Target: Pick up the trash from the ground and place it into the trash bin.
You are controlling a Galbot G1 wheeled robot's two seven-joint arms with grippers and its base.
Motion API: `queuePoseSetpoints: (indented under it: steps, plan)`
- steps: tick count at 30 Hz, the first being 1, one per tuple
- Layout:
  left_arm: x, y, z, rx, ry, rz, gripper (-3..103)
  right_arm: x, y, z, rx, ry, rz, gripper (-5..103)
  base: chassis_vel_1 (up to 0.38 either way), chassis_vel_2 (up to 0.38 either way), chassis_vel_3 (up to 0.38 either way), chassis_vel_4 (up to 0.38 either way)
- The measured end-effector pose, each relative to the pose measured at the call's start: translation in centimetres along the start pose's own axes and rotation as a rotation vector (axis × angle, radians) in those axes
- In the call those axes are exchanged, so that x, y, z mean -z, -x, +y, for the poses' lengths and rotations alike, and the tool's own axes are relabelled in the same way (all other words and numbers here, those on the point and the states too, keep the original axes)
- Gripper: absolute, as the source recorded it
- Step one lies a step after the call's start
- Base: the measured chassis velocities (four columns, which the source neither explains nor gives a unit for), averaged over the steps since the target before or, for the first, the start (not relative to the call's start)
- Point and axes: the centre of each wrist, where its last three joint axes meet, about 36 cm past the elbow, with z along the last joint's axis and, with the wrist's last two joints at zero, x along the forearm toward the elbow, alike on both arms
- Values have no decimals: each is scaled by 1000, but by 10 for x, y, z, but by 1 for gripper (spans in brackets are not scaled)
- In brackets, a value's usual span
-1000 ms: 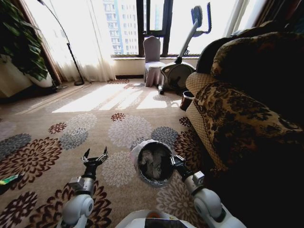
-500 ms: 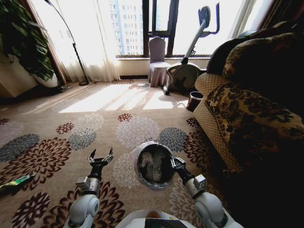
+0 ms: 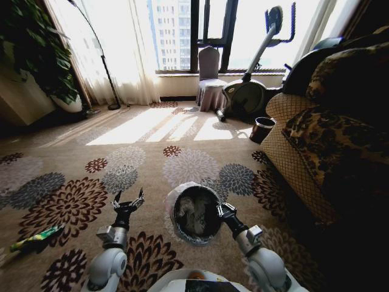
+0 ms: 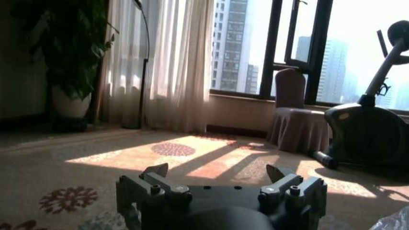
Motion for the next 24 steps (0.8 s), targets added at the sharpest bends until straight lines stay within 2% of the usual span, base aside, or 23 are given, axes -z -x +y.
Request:
queuePoseSetpoints:
  steps: [24]
  plan:
    - [-2,5,3,16,-6,7,100,-1,11,3,22,15,-16,4,352,349,-358,-348]
